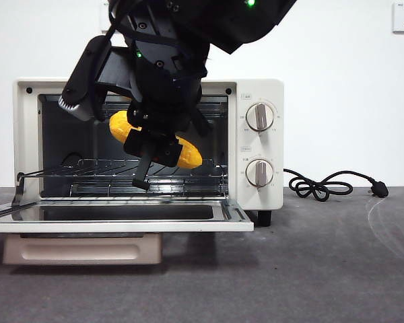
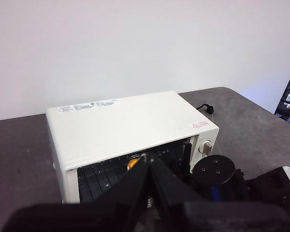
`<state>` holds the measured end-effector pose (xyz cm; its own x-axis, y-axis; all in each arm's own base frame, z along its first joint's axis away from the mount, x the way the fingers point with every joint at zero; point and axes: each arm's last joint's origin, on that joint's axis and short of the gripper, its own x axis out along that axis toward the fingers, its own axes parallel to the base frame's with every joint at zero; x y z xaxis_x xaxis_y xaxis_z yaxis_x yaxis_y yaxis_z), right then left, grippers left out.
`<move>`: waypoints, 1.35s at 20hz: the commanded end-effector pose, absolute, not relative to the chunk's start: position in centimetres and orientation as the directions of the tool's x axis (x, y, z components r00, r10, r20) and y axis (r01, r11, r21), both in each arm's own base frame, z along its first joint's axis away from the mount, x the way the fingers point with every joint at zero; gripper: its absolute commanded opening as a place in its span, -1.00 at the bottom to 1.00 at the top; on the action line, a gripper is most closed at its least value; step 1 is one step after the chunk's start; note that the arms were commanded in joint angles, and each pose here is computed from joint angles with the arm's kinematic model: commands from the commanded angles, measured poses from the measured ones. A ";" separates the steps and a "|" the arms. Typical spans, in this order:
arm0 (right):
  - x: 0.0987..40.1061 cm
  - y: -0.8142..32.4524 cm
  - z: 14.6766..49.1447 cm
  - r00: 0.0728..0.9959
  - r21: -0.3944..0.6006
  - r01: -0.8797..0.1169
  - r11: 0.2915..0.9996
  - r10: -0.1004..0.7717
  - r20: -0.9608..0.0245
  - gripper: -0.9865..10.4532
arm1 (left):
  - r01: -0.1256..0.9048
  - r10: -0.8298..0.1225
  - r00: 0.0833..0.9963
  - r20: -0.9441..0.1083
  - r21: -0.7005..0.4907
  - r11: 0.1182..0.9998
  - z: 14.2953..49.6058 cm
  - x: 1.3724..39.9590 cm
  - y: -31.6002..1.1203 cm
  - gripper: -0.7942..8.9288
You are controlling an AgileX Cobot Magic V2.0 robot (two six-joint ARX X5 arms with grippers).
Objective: Take the corn from the table,put the corn in the oven
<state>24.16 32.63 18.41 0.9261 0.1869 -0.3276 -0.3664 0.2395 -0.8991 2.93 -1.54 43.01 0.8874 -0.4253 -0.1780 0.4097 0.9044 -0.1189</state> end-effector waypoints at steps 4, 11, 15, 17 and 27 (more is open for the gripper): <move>24.5 32.7 18.0 0.919 -0.895 -0.381 0.230 0.202 -0.339 -0.59 | 0.410 -0.426 0.889 -0.169 -0.122 0.904 43.1 2.8 -1.4 -0.85; 24.5 32.7 18.0 0.918 -0.884 -0.386 0.265 0.203 -0.340 -0.27 | 0.408 -0.424 0.887 -0.183 -0.118 0.905 42.9 2.8 -1.4 -0.85; 24.5 32.7 18.0 0.925 -0.887 -0.374 0.271 0.182 -0.334 -0.27 | 0.408 -0.423 0.887 -0.186 -0.117 0.906 42.9 2.8 -1.4 -0.85; 24.5 32.6 18.0 0.927 -0.888 -0.369 0.276 0.174 -0.331 -0.27 | 0.408 -0.423 0.887 -0.186 -0.117 0.906 42.9 2.8 -1.4 -0.85; 24.0 32.6 19.3 0.958 -0.888 -0.286 0.359 0.104 -0.266 -0.27 | 0.373 -0.385 0.904 -0.186 -0.098 0.923 42.9 2.8 -1.3 -0.85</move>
